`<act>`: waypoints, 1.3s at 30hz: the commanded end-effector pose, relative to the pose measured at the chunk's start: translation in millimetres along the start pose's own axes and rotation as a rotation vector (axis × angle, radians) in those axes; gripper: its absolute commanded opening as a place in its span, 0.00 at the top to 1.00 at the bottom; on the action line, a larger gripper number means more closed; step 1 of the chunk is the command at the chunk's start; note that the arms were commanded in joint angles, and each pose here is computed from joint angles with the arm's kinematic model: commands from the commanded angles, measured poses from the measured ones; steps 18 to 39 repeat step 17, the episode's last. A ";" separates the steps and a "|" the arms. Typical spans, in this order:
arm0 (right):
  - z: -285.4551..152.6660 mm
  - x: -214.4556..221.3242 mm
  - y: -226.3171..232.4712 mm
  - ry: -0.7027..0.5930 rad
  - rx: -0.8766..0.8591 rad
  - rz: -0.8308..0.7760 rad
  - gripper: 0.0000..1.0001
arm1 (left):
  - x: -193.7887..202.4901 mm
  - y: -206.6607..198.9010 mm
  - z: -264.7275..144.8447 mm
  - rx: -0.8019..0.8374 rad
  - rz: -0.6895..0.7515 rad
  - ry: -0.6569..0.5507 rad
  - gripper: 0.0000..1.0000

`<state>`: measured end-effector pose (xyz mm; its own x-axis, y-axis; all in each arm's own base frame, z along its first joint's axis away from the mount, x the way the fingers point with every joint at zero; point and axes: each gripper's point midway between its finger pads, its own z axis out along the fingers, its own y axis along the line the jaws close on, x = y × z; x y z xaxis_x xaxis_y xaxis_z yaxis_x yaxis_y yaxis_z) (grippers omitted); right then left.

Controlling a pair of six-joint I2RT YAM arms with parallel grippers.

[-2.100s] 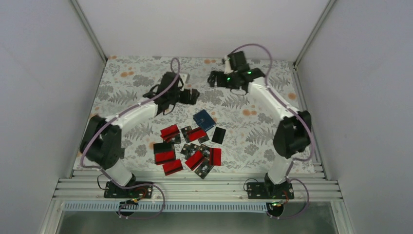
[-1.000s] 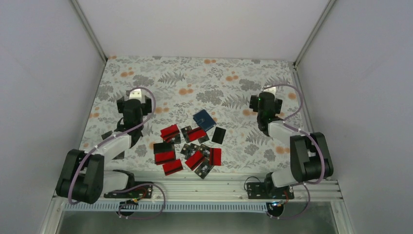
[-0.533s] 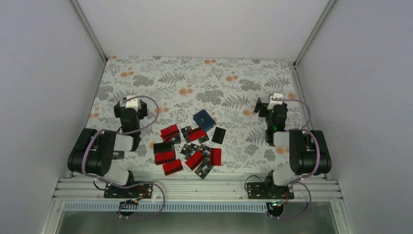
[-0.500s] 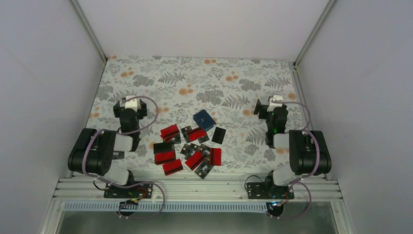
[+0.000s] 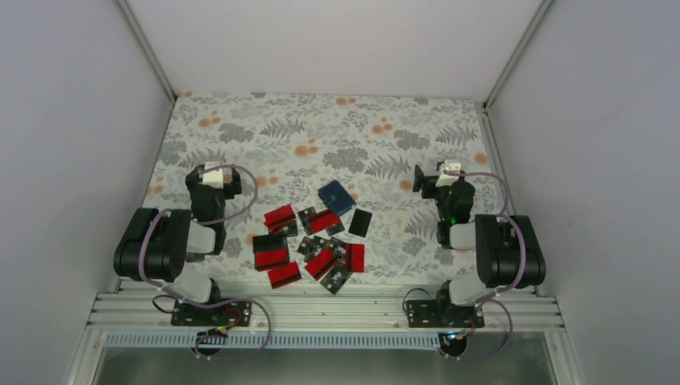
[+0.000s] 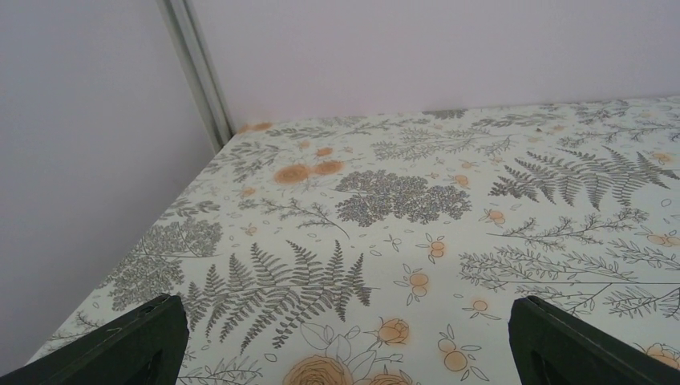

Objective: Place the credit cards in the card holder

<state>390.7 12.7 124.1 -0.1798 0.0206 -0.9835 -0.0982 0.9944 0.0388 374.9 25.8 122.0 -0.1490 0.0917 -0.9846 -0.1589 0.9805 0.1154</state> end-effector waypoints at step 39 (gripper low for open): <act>-1.0 -21.5 -0.6 -0.078 -0.007 -0.026 0.00 | -20.2 -4.5 1.1 0.030 -0.014 -0.074 0.00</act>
